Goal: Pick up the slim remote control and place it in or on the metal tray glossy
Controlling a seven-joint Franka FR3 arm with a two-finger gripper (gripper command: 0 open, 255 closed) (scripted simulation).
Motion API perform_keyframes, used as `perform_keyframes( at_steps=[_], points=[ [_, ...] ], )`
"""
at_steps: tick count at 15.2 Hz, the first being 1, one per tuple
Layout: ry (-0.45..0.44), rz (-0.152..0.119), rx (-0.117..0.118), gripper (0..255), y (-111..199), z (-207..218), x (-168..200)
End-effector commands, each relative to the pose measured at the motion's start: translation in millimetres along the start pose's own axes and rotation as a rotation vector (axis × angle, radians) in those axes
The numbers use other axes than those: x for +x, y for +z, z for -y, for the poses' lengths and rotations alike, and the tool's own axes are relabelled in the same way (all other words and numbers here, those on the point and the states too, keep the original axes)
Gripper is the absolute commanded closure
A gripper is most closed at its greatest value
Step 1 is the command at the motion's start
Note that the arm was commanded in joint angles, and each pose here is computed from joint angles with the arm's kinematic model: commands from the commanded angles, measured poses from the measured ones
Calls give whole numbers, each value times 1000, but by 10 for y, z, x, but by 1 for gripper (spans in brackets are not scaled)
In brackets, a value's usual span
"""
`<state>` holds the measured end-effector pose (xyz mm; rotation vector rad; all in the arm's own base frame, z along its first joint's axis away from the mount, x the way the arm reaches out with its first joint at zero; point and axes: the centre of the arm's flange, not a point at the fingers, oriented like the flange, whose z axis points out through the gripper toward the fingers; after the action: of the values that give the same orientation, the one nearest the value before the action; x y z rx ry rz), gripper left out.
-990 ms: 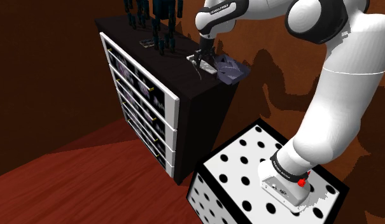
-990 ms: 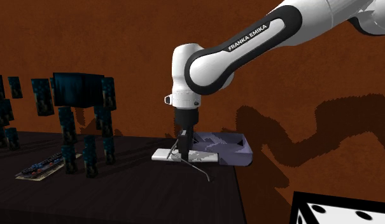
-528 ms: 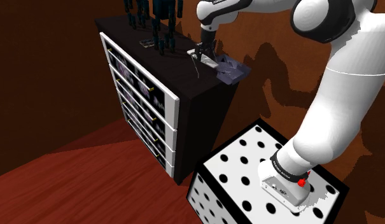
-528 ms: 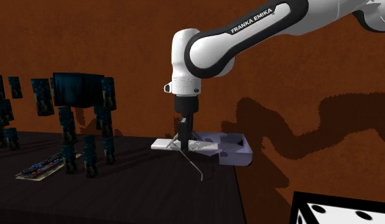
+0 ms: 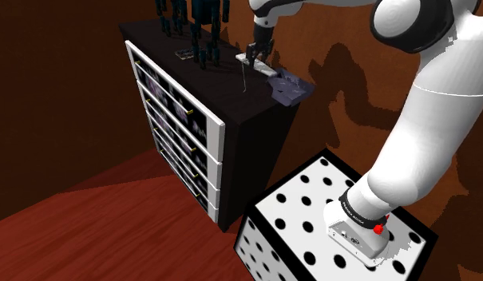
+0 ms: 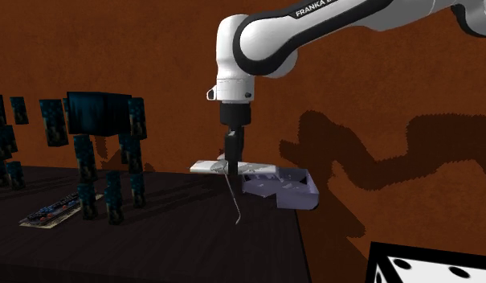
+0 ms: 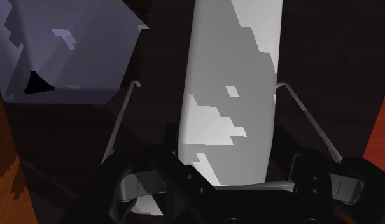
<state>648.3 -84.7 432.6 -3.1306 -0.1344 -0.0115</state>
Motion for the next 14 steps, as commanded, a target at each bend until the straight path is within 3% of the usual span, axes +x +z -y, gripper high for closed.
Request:
perform_keyframes(
  at_steps=[1,14],
  points=[
    [0,0,0,255,-111,4,-1],
    [0,0,0,255,-201,-1057,-1111]
  ],
)
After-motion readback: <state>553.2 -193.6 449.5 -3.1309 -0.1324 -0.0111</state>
